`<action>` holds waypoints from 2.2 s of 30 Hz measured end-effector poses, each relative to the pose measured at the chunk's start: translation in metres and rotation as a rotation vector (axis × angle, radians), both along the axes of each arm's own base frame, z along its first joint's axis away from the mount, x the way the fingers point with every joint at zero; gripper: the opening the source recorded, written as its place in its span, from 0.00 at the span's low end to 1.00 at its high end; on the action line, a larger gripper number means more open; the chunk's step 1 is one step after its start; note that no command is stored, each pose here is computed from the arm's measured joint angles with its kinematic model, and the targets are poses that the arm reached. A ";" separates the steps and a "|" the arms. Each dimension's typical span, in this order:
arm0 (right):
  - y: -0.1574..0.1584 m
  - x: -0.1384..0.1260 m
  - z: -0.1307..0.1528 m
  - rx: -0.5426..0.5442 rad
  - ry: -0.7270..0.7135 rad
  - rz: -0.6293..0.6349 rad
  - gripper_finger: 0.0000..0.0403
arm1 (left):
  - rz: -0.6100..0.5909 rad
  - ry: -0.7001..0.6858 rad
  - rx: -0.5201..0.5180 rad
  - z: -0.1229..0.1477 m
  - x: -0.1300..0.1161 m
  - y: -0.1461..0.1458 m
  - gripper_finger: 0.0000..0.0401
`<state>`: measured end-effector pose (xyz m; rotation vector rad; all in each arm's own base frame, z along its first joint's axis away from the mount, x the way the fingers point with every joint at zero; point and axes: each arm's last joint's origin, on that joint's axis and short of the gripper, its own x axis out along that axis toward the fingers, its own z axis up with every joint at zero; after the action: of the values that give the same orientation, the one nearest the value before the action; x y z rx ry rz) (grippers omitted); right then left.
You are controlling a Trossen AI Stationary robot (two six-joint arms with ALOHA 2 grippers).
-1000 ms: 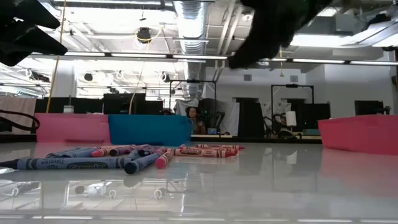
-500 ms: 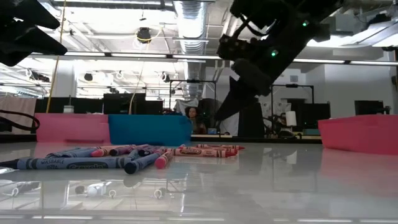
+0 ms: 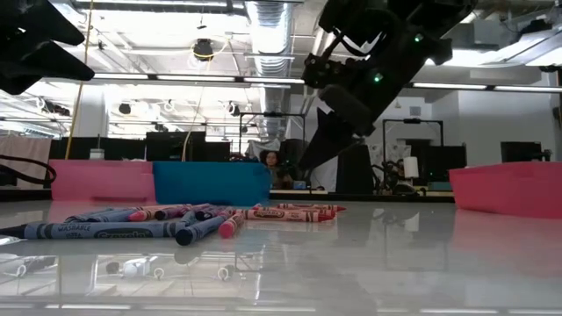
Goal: Sort crayons
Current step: Put the red crayon into the small red bin
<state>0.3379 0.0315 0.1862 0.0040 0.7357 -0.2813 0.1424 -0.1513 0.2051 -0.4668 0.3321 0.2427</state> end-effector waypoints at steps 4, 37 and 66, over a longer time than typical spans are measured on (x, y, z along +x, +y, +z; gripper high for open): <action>-0.008 0.001 0.000 0.008 0.001 -0.015 0.46 | 0.000 0.000 0.000 0.000 0.000 0.000 0.50; -0.024 0.005 -0.051 0.144 0.211 -0.082 0.20 | 0.012 0.022 -0.055 -0.012 -0.003 0.004 0.50; 0.007 -0.026 0.004 0.362 0.010 -0.456 0.02 | 0.015 0.023 -0.076 -0.012 -0.003 0.004 0.50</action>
<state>0.3122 0.0389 0.1903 0.5189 0.7829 -0.5788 0.1390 -0.1478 0.1930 -0.5417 0.3611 0.2514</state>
